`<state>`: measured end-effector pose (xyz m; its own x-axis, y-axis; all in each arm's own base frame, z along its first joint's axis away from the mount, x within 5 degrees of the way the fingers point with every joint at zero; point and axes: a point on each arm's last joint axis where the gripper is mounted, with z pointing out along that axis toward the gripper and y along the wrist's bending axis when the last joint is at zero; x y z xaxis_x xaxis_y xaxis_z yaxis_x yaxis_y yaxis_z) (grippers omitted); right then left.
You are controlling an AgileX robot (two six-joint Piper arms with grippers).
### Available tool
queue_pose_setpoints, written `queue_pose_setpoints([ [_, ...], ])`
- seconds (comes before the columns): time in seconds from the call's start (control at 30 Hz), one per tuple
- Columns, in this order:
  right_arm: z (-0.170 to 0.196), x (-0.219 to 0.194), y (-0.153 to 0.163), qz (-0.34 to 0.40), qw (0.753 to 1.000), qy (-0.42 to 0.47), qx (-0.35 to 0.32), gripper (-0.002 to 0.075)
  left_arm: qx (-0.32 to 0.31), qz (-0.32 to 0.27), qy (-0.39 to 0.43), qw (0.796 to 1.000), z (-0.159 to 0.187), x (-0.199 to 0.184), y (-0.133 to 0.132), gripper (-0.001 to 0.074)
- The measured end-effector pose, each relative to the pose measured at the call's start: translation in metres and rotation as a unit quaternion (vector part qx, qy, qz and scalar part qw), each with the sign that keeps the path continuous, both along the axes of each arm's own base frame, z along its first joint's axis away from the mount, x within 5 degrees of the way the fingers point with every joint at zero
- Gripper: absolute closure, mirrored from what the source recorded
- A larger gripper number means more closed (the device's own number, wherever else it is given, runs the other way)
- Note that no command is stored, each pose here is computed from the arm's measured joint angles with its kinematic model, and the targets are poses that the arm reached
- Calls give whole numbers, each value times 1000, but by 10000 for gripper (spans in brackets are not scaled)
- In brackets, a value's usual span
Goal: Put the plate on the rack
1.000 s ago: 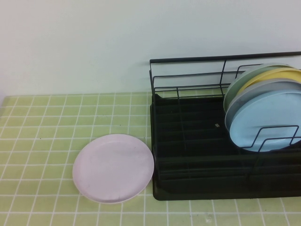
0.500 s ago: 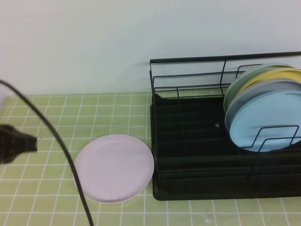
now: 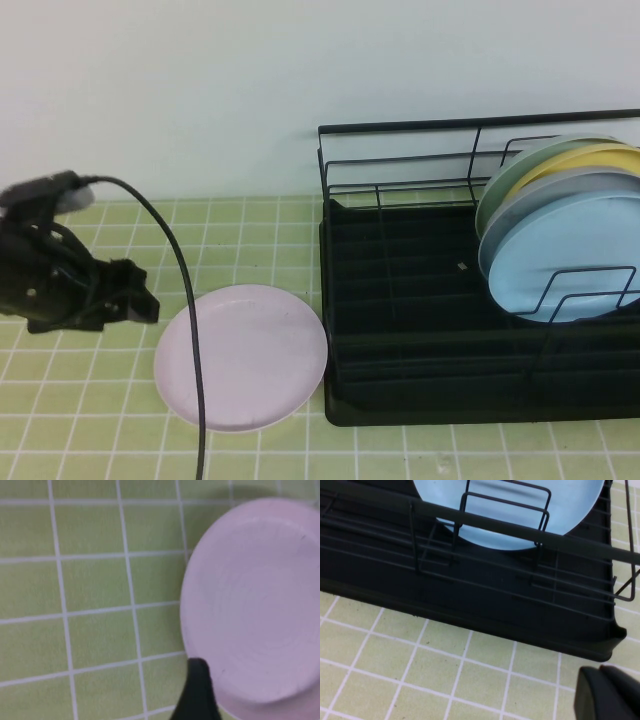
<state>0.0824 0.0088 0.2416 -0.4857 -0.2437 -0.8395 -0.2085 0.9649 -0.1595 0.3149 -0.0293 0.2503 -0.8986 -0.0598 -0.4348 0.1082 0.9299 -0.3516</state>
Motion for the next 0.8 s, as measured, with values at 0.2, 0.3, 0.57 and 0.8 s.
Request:
queue_pose_setpoints([
  [0.2, 0, 0, 1, 4, 1000, -1, 8, 729, -9, -28, 60, 998, -27, 13, -3, 336],
  [0.3, 0, 0, 2, 7, 1000, -2, 8, 729, -12, -11, 51, 999, -34, 19, -2, 356],
  [0.57, 1, 0, 2, 9, 1000, -3, 6, 729, -13, 2, 65, 998, -54, 29, -1, 356],
  [0.8, 1, 0, 2, 9, 1000, -3, 6, 729, -13, 0, 82, 997, -67, 32, -1, 358],
])
